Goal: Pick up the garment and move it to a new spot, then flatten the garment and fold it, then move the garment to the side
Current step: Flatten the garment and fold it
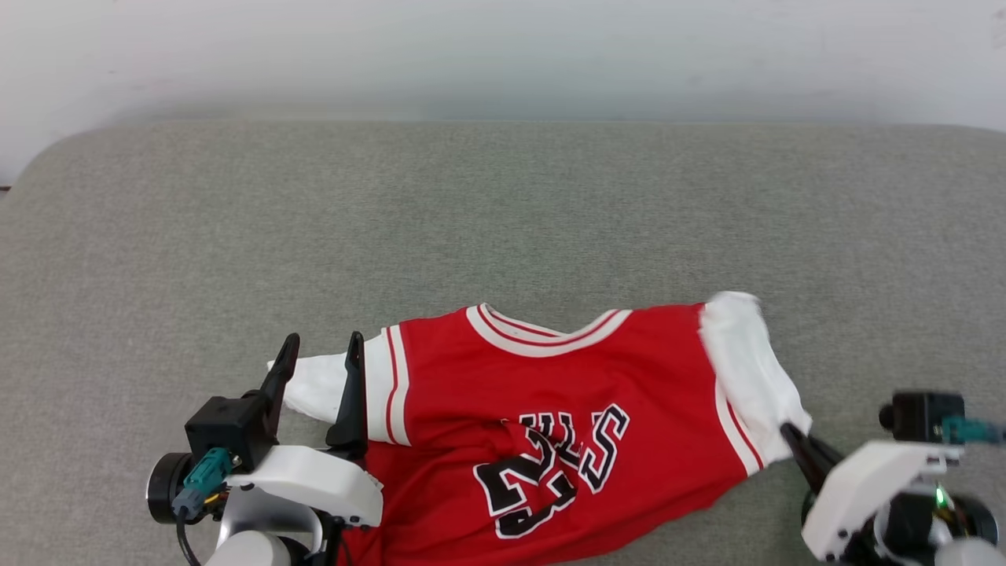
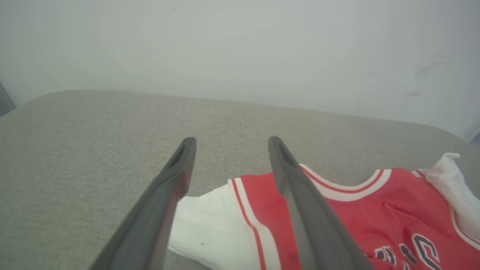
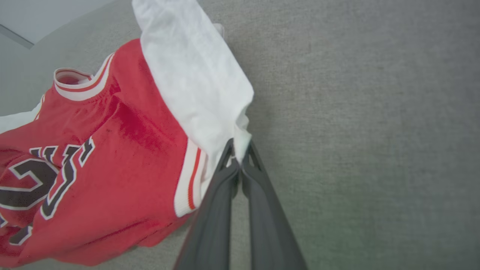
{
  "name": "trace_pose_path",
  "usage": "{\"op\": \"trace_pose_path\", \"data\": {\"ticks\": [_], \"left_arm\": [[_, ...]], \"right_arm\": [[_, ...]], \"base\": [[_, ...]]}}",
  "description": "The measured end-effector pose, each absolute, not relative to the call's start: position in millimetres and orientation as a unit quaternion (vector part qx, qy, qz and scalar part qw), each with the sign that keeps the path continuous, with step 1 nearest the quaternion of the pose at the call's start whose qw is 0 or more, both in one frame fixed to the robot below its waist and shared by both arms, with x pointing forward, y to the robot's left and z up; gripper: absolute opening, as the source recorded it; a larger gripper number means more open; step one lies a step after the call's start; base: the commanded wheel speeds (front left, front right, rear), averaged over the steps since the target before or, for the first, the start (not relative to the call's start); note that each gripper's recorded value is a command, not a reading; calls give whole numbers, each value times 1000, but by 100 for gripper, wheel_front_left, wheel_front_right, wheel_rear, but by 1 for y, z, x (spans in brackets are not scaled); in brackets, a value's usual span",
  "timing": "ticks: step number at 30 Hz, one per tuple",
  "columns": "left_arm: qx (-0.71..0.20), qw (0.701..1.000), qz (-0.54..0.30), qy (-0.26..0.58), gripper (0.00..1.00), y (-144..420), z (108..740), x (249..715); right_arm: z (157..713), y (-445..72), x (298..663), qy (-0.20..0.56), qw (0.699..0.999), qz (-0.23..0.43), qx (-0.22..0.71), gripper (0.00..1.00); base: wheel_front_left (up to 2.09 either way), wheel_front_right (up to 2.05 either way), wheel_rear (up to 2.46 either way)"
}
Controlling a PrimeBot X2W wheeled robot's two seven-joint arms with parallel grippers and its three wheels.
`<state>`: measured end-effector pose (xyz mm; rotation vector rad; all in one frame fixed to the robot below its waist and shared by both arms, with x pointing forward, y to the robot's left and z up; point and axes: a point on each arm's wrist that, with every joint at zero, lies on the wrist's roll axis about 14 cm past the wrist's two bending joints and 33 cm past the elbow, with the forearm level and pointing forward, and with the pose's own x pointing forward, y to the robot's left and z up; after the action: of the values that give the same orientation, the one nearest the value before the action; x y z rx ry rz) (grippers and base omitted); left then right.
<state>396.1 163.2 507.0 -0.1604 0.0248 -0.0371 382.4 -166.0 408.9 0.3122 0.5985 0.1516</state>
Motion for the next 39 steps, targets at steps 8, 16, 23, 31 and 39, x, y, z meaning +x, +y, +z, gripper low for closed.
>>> {"op": "trace_pose_path", "data": {"ticks": [8, 16, 23, 31, 39], "left_arm": [[-75, 996, -34, 19, 100, 157, 507, 399], [-77, 996, -38, 35, 100, 153, 501, 397], [-78, 996, -34, 39, 100, 155, 501, 390], [-65, 995, -8, 71, 100, 181, 494, 386], [-83, 969, -25, 232, 100, 198, 454, 403]], "right_arm": [[384, -194, 338, 320, 929, -2, 187, 2], [416, -204, 349, 236, 959, -12, 158, 100], [468, -225, 364, 114, 987, -36, 108, 100], [508, -212, 363, 53, 996, -11, 70, 100], [524, -194, 363, 37, 997, 17, 67, 100]], "base": [[0, 0, 0], [0, 0, 0], [0, 0, 0], [0, 0, 0], [0, 0, 0]]}}
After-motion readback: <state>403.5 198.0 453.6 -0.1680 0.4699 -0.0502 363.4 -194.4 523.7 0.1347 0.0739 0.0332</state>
